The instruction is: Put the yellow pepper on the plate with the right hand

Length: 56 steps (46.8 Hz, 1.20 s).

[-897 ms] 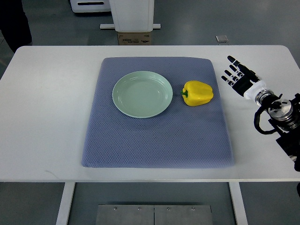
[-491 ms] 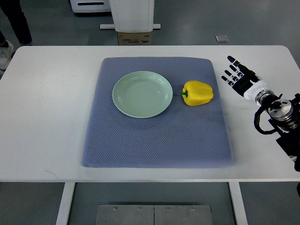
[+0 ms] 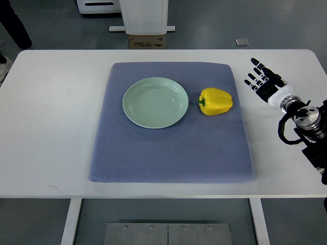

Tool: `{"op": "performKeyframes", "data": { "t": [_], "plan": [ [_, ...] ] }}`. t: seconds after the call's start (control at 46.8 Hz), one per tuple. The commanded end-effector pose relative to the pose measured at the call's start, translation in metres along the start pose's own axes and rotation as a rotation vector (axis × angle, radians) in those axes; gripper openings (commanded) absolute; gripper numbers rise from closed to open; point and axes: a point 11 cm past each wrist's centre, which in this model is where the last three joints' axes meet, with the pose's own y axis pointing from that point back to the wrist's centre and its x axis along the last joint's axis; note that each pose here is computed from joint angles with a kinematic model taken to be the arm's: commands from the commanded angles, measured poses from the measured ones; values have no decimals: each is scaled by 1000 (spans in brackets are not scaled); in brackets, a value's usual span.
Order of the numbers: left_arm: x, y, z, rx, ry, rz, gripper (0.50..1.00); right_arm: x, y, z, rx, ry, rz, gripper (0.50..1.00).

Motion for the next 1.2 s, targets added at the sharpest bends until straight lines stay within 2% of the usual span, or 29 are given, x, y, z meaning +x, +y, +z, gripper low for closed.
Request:
{"op": "performKeyframes", "data": {
  "t": [0.0,0.128,0.342,0.491,0.94,1.175],
  "plan": [
    [0,0,0,0,0,1,1000,-4,-1,-7,46,1,-8,1000],
    [0,0,0,0,0,-1,1000,-4,-1,-19,131,7,6,1000],
    [0,0,0,0,0,-1,1000,-1,0,-21,143,9,11,1000],
    [0,0,0,0,0,-1,1000,-13,-3,-27,154,15,-24,1000],
    [0,0,0,0,0,-1,1000,-110,-11,-47,177,312,-252,1000],
    [0,0,0,0,0,-1,1000,-138,-4,-56,166,589,-366,1000]
  ]
}}
